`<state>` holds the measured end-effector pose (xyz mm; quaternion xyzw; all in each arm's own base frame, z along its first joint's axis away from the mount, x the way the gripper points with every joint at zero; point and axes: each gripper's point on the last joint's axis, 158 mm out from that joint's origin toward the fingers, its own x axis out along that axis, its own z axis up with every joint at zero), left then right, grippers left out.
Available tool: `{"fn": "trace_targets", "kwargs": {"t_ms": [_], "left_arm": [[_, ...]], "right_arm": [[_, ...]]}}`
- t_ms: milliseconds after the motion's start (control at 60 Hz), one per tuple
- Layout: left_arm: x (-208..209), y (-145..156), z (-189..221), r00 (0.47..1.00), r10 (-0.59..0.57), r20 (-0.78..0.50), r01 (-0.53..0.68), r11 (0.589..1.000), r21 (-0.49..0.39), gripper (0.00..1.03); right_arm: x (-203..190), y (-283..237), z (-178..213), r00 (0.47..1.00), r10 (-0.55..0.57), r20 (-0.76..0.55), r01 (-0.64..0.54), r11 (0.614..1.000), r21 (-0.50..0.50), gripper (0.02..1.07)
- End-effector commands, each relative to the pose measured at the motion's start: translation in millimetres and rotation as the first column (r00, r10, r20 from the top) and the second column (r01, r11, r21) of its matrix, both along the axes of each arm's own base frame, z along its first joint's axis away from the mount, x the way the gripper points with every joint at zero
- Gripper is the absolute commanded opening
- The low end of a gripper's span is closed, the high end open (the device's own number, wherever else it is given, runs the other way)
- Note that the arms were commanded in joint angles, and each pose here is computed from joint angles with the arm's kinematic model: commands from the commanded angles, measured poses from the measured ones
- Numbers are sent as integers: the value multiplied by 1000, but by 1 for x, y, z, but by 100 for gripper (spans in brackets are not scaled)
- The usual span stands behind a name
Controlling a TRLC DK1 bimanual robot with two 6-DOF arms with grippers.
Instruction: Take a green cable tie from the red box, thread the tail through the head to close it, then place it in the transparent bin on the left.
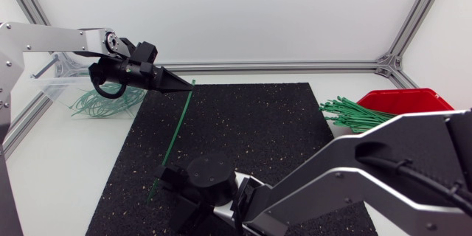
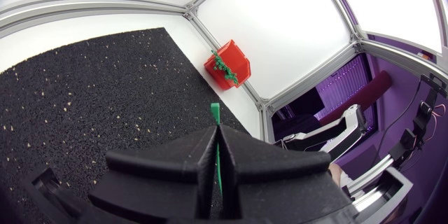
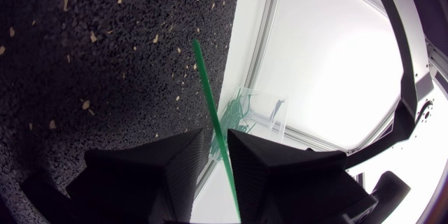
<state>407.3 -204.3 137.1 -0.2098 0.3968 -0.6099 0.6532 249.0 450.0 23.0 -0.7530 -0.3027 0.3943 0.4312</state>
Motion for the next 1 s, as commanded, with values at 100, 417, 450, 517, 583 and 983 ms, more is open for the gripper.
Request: {"fn": "trace_targets", "kwargs": {"t_ms": [100, 417, 450, 517, 583, 983], "left_arm": [[-4, -10, -3, 999, -29, -16, 28, 999, -23, 3], [0, -8, 3, 1000, -26, -6, 25, 999, -30, 3], [1, -8, 2, 1000, -24, -7, 24, 999, -30, 3], [2, -6, 2, 1000, -20, -7, 19, 999, -30, 3], [1, -6, 2, 1000, -21, -9, 21, 999, -30, 3], [-7, -11, 2, 999, -43, -10, 42, 999, -31, 3]], "right_arm": [[5, 7, 6, 999, 20, 46, -20, 1000, 4, 29], [1, 8, -1, 999, 28, 39, -28, 1000, -8, 23], [-1, 7, -2, 999, 31, 37, -31, 999, -12, 23], [-4, 7, -2, 999, 34, 38, -34, 999, -12, 22], [-4, 7, -2, 999, 34, 38, -34, 999, -12, 20], [-15, 17, 4, 997, 60, 46, -60, 998, 1, 17]]}}
